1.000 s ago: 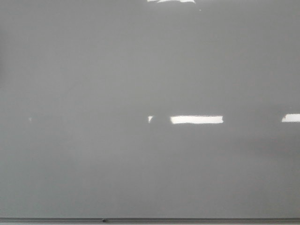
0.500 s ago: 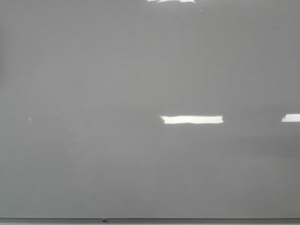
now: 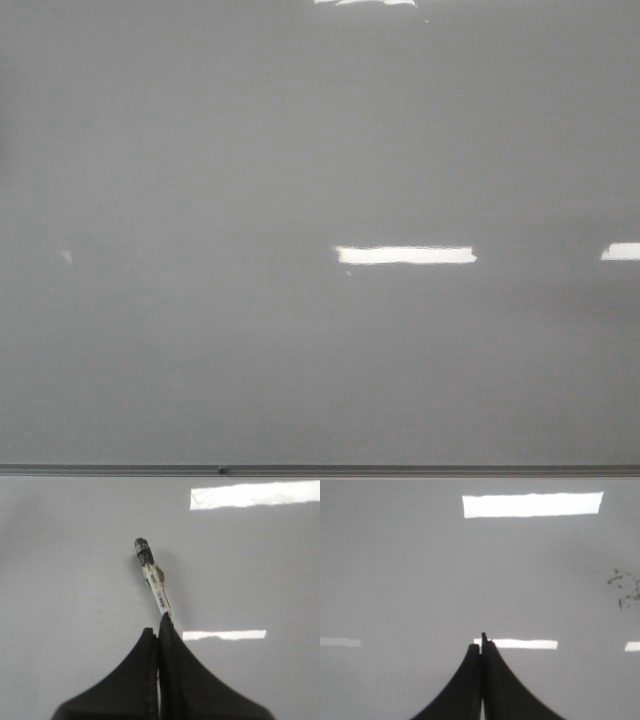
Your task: Write number 5 on whiteboard
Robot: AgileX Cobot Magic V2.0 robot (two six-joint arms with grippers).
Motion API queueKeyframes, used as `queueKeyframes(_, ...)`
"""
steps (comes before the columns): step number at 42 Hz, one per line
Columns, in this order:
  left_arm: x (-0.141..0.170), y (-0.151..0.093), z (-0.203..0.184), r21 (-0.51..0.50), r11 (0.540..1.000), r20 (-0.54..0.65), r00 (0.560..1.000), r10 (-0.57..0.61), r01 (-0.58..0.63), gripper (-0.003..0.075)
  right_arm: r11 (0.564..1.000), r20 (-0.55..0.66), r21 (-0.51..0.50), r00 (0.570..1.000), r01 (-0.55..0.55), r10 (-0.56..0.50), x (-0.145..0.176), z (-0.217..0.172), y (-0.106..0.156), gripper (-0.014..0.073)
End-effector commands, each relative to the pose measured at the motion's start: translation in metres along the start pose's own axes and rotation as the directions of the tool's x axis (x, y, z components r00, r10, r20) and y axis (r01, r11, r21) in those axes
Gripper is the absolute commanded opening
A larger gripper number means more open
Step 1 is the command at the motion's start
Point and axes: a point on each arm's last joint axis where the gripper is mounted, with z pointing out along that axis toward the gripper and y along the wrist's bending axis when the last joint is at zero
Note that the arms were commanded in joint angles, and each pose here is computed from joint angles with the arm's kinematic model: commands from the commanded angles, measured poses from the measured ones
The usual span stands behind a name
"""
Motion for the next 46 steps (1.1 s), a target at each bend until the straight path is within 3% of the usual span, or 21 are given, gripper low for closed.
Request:
queueKeyframes(1,-0.02,0.001,-0.003,-0.014,1.0,0.159,0.987,-0.012,0.014,-0.002,1.0,0.168,-0.01,0.986,0.016,-0.015,-0.03,-0.004,0.002,-0.0069)
queueKeyframes(13,-0.09,0.001,-0.017,-0.004,1.0,0.3,0.954,-0.013,0.015,-0.002,1.0,0.195,0.001,0.981,0.015,-0.015,-0.102,-0.016,0.004,-0.0069)
queueKeyframes(28,-0.179,-0.001,-0.015,0.026,1.0,0.193,0.981,-0.01,0.005,-0.002,1.0,0.041,0.018,0.999,0.012,-0.013,-0.175,0.0,0.006,-0.0069)
queueKeyframes(35,-0.193,-0.002,0.005,0.038,0.999,0.055,0.998,-0.006,0.004,-0.002,0.999,-0.119,0.029,0.993,0.013,-0.01,-0.178,0.02,0.006,-0.0069)
queueKeyframes(46,-0.169,-0.003,0.045,0.043,0.999,-0.159,0.987,-0.004,0.011,-0.002,0.999,-0.317,0.039,0.948,0.019,-0.005,-0.154,0.049,0.004,-0.0069)
